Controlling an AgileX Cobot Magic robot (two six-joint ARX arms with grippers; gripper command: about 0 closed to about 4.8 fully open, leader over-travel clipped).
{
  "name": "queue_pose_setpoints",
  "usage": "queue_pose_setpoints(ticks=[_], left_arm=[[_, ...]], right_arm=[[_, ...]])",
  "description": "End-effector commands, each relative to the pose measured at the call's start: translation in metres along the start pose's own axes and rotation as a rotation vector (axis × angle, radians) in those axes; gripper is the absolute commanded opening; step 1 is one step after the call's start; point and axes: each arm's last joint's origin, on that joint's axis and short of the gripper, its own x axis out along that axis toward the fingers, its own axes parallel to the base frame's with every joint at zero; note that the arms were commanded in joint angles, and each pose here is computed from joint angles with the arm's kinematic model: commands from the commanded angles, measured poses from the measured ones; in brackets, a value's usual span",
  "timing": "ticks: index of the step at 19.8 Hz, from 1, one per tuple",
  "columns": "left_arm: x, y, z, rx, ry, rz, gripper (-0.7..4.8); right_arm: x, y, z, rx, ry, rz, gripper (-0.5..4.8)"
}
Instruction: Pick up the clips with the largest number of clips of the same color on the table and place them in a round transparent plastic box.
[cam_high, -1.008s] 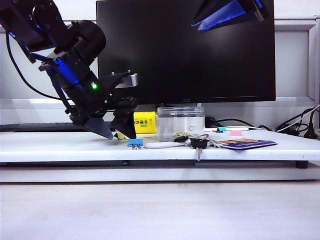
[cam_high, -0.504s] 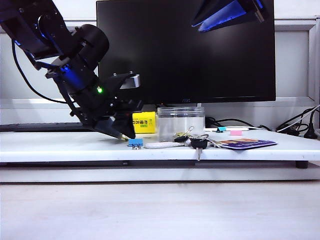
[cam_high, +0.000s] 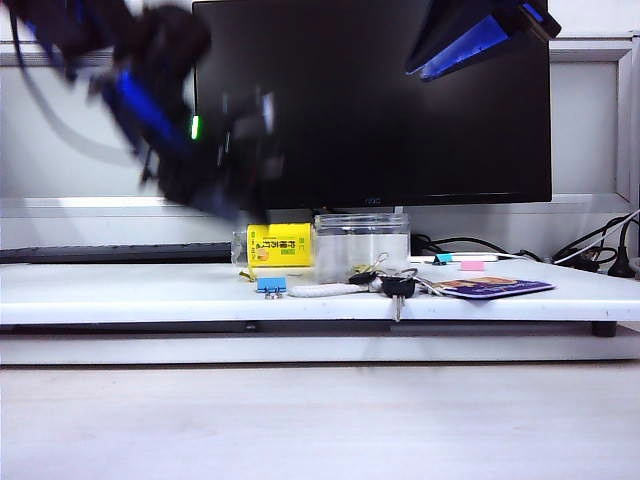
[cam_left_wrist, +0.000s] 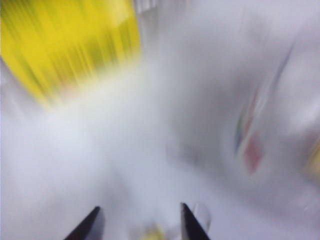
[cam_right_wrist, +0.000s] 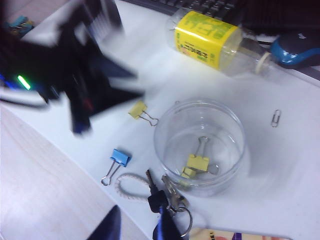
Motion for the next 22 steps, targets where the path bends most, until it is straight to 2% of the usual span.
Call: queue_pose_setpoints(ticks=[1, 4, 5, 6, 10, 11, 12, 15, 16, 17, 21, 22], left_arm=[[-0.009, 0.0, 0.017, -0.001, 0.02, -0.005, 2.06], [-0.01, -0.001, 0.013, 0.014, 0.088, -0.057, 2.3], [-0.011, -0.003, 0.01, 0.061, 0.11, -0.103, 2.94], [-0.011, -0.005, 0.006, 0.165, 0.138, -0.166, 4.15], [-0.012, -0.004, 0.002, 0.378, 0.17, -0.168, 4.14], [-0.013, -0.001, 0.001, 0.478, 0.182, -0.153, 4.12], [-0.013, 0.0, 0.0, 0.548, 0.19, -0.142, 4.05], [-0.014, 0.009, -0.001, 0.665, 0.21, -0.105, 3.94], [-0.015, 0.019, -0.003, 0.695, 0.211, -0.121, 3.64], [-0.016, 0.024, -0.005, 0.7, 0.205, -0.152, 3.39], [-0.026, 0.036, -0.005, 0.627, 0.157, -0.358, 3.39], [-0.028, 0.035, -0.001, 0.63, 0.146, -0.375, 3.39]], right_arm=[[-0.002, -0.001, 0.002, -0.006, -0.009, -0.055, 1.04], [-0.002, -0.002, -0.001, -0.002, 0.014, -0.099, 1.04], [-0.002, -0.002, -0.001, -0.003, 0.015, -0.097, 1.04], [-0.002, -0.002, 0.0, -0.003, 0.013, -0.094, 1.04], [-0.003, -0.002, -0.001, -0.001, 0.021, -0.086, 1.04], [-0.003, -0.002, -0.002, 0.002, 0.033, -0.085, 1.04], [-0.003, -0.001, -0.003, 0.005, 0.041, -0.082, 1.03], [-0.003, -0.001, -0.005, -0.005, 0.058, -0.077, 1.03], [-0.004, -0.001, -0.005, -0.004, 0.063, -0.076, 1.03], [-0.004, -0.001, -0.006, -0.006, 0.067, -0.075, 1.03], [-0.007, 0.001, -0.006, -0.013, 0.062, -0.061, 1.03], [-0.008, 0.001, -0.005, -0.014, 0.061, -0.061, 1.03]])
